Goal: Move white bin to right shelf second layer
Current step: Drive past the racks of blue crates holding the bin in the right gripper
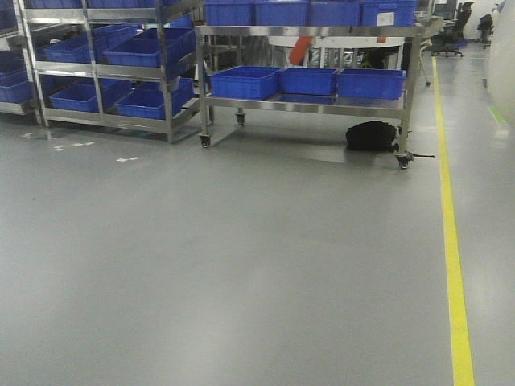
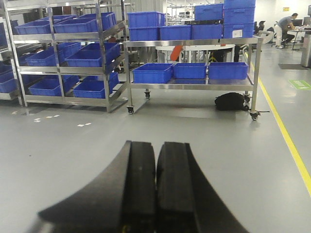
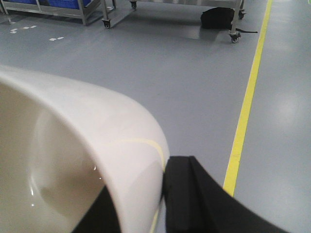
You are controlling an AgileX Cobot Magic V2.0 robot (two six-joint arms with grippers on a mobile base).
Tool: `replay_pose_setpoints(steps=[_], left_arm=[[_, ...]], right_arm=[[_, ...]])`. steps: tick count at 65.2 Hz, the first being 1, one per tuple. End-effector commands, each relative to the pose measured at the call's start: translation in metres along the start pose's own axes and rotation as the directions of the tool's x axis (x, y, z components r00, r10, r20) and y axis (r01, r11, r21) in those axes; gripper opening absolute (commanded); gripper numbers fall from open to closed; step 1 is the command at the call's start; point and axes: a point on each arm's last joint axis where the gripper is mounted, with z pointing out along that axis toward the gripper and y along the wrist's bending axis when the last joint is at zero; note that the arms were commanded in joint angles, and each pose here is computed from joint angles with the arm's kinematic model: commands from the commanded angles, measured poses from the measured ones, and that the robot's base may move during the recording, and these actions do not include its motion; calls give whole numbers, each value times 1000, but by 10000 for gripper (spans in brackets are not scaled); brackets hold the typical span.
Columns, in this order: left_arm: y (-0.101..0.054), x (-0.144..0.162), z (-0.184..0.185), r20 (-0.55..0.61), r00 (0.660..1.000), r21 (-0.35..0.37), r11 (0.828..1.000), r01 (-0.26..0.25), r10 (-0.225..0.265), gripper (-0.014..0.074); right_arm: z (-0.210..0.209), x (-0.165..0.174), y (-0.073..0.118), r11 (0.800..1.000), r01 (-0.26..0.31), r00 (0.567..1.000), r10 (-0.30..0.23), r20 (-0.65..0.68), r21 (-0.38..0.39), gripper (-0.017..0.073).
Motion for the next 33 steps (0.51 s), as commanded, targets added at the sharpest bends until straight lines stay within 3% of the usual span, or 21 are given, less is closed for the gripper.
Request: replay_pose_setpoints(steps=[1,33], left_arm=[[0,3,-1,67,998,-5,1000,13,-12,85],[0,3,-1,67,998,-5,1000,13,-12,85]], right_arm=[[-4,-20,0,1000,5,990,-5,140,2,24],[-4,-20,0,1000,5,990,-5,140,2,24]])
